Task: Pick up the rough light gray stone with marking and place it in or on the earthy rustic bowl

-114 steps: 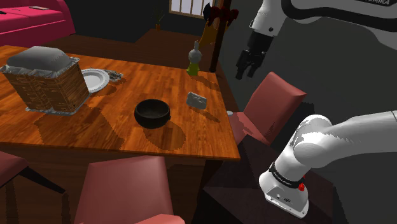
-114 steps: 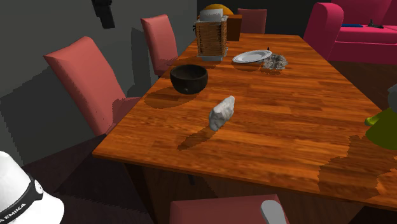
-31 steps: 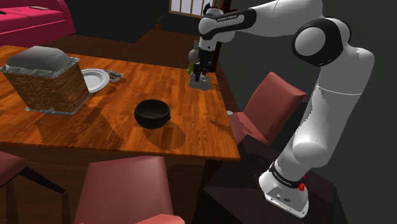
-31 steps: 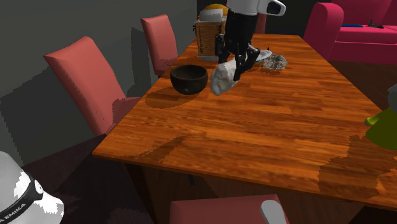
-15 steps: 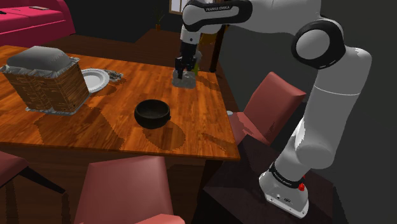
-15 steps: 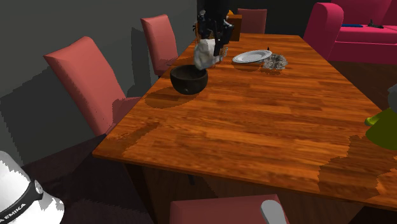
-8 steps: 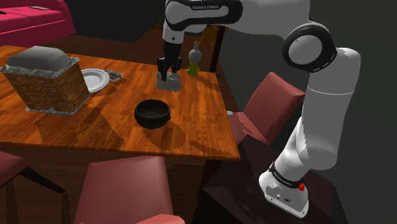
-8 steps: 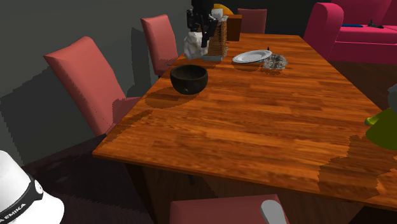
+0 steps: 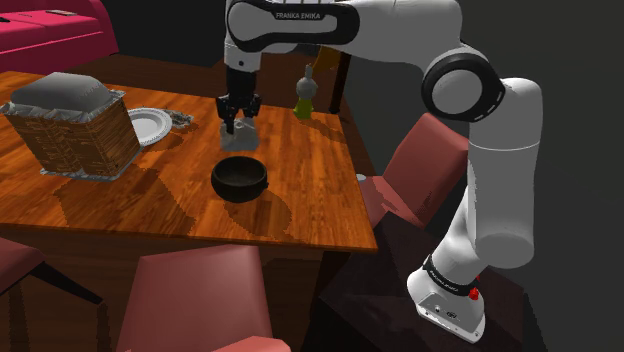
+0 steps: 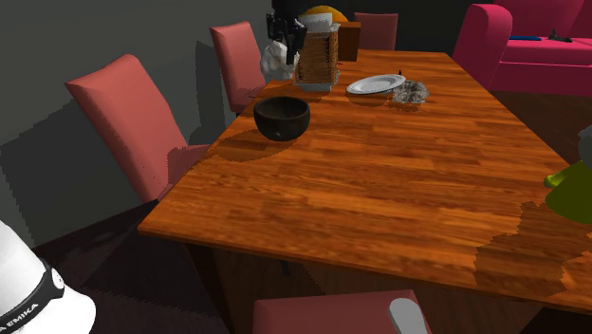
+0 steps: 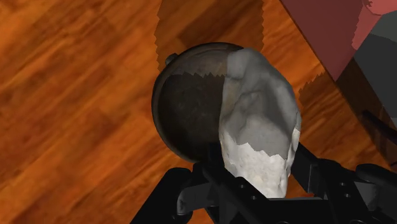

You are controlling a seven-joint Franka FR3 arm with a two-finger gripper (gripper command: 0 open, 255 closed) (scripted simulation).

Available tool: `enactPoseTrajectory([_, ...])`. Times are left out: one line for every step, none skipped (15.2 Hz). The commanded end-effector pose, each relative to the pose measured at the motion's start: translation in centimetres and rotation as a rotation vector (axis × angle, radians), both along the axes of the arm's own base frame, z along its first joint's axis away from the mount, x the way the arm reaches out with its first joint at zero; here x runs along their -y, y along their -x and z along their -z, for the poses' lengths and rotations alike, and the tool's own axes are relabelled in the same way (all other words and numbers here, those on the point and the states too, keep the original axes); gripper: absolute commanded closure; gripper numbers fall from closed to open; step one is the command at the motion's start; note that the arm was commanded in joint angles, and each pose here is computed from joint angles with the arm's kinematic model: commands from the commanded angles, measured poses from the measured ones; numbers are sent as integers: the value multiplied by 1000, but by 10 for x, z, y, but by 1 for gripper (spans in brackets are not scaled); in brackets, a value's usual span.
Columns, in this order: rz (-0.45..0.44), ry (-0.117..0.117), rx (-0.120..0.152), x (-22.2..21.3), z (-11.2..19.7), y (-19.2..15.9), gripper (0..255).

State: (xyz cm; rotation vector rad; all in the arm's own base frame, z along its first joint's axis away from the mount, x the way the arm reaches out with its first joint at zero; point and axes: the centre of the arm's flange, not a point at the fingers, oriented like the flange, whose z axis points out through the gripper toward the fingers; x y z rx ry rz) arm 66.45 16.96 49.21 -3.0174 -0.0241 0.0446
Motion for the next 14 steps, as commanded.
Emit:
enactPoseTrajectory([1,0,1,-2,10,1,255])
enactPoseTrajectory([1,0,1,-2,15,1,255])
enactPoseTrajectory([1,0,1,-2,20,1,255])
enactPoseTrajectory([1,0,1,-2,26,1,255])
enactPoseTrajectory([1,0,1,-2,31,1,255])
enactPoseTrajectory([1,0,1,-2,36,1,255])
enactPoseTrajectory([1,0,1,-2,42,1,255])
enactPoseTrajectory([1,0,1,-2,47,1,255])
enactPoseTrajectory([1,0,1,-2,52,1,255])
enactPoseTrajectory([1,0,1,-2,57,1,255])
enactPoseTrajectory([1,0,1,-2,63,1,255])
enactPoseTrajectory([1,0,1,-2,68,1,255])
enactPoseTrajectory([1,0,1,-2,73,1,255])
enactPoseTrajectory([1,0,1,-2,75,1,255])
